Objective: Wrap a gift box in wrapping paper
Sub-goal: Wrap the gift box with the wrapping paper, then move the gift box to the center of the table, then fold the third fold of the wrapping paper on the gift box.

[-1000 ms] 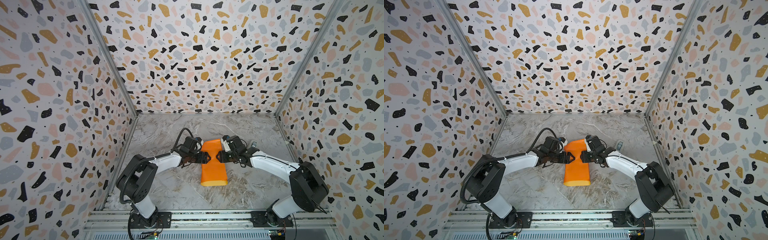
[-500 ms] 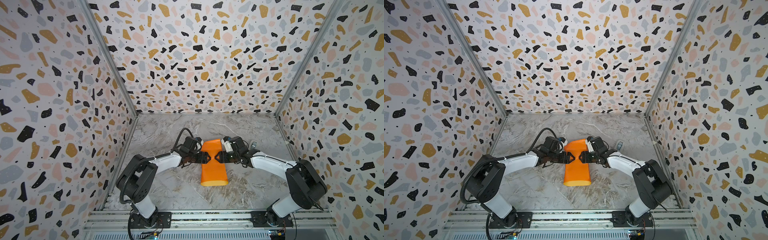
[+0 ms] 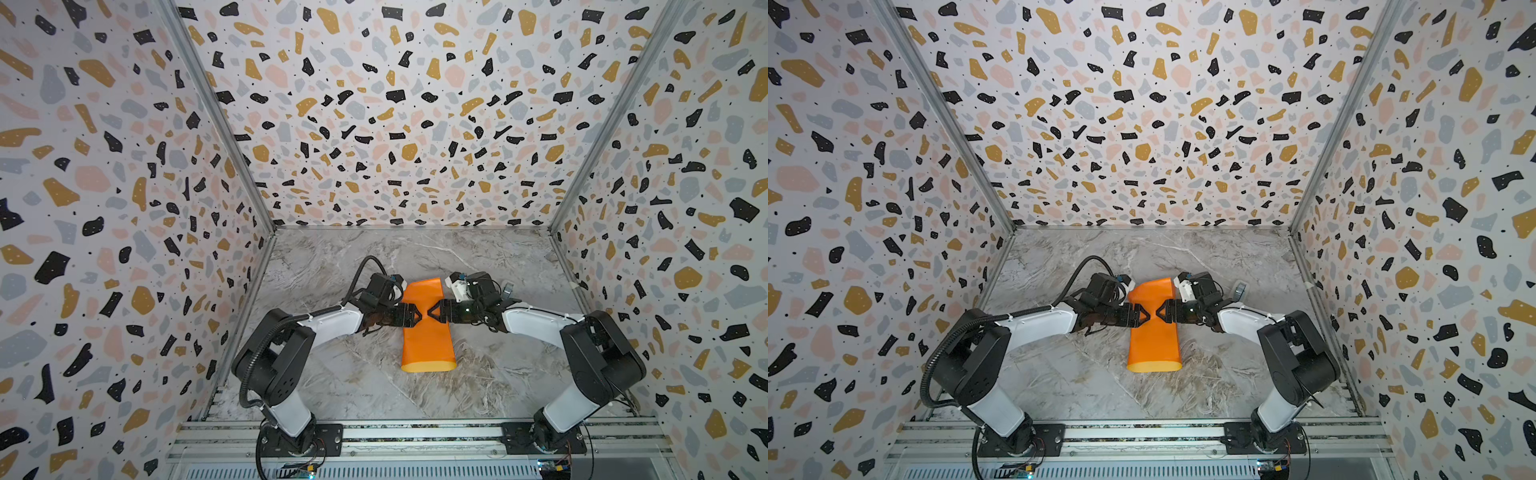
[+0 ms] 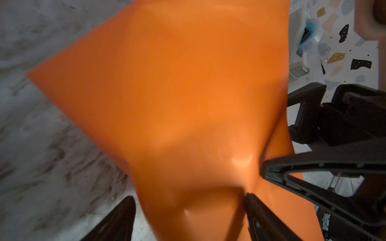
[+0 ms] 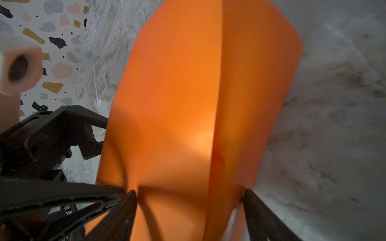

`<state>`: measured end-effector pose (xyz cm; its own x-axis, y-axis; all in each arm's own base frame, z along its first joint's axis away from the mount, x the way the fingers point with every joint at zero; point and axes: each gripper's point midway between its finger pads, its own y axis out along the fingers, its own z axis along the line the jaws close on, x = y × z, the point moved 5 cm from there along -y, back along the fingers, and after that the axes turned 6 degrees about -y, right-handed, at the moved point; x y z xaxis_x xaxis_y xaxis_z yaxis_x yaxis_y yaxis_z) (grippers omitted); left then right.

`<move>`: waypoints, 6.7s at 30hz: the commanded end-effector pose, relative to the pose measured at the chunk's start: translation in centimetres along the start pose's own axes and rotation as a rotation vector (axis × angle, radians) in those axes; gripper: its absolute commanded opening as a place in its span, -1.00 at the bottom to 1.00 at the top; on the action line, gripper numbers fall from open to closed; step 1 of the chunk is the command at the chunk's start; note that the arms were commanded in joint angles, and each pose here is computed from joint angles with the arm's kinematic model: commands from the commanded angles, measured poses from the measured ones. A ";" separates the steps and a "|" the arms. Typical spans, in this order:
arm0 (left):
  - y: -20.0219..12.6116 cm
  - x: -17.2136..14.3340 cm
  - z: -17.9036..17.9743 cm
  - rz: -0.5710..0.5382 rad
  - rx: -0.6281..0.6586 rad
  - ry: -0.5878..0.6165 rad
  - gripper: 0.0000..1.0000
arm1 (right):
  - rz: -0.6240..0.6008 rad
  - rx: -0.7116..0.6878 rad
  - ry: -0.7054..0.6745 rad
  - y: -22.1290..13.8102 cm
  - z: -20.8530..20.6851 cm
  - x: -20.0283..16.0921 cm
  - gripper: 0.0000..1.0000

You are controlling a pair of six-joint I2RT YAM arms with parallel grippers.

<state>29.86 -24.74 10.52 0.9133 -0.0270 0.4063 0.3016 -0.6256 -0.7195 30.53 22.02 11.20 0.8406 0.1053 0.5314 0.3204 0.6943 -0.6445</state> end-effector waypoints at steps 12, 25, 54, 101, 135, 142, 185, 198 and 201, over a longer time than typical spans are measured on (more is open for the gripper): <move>-0.6 0.5 0.3 -0.013 0.053 -0.058 0.78 | -0.082 -0.012 -0.061 -7.1 1.1 -2.1 0.83; -4.8 0.4 -0.8 -0.119 0.031 -0.068 0.75 | -0.041 0.063 -0.031 -5.4 2.6 -3.9 0.73; -0.4 3.5 -0.9 -0.051 -0.032 -0.097 0.41 | -0.095 0.103 -0.010 -1.2 1.5 2.1 0.42; -2.5 -3.9 1.2 -0.203 0.157 0.191 0.38 | 0.004 -0.210 -0.215 0.0 0.1 -5.4 0.40; -0.1 -5.8 2.4 -0.253 0.301 0.026 -0.27 | -0.053 -0.379 -0.175 0.8 0.0 -4.7 -0.13; 0.0 -5.7 3.0 -0.287 0.344 0.006 -0.39 | -0.058 -0.418 -0.156 1.1 -0.2 -5.0 -0.29; 0.5 -5.9 2.2 -0.317 0.307 -0.015 -1.00 | -0.049 -0.431 -0.098 1.8 -0.5 -5.5 -0.78; 0.3 -5.8 1.9 -0.335 0.305 -0.030 -1.00 | -0.054 -0.442 -0.074 1.2 0.0 -5.3 -0.70; 0.3 -5.8 1.9 -0.334 0.306 -0.028 -1.00 | -0.049 -0.447 -0.057 1.0 0.0 -5.8 -0.63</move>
<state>25.13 -23.49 6.77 0.7743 0.1520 0.6143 0.6234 -0.3504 -0.6990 26.36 22.38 6.74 0.7939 0.1492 0.5895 0.5190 0.3390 -0.7847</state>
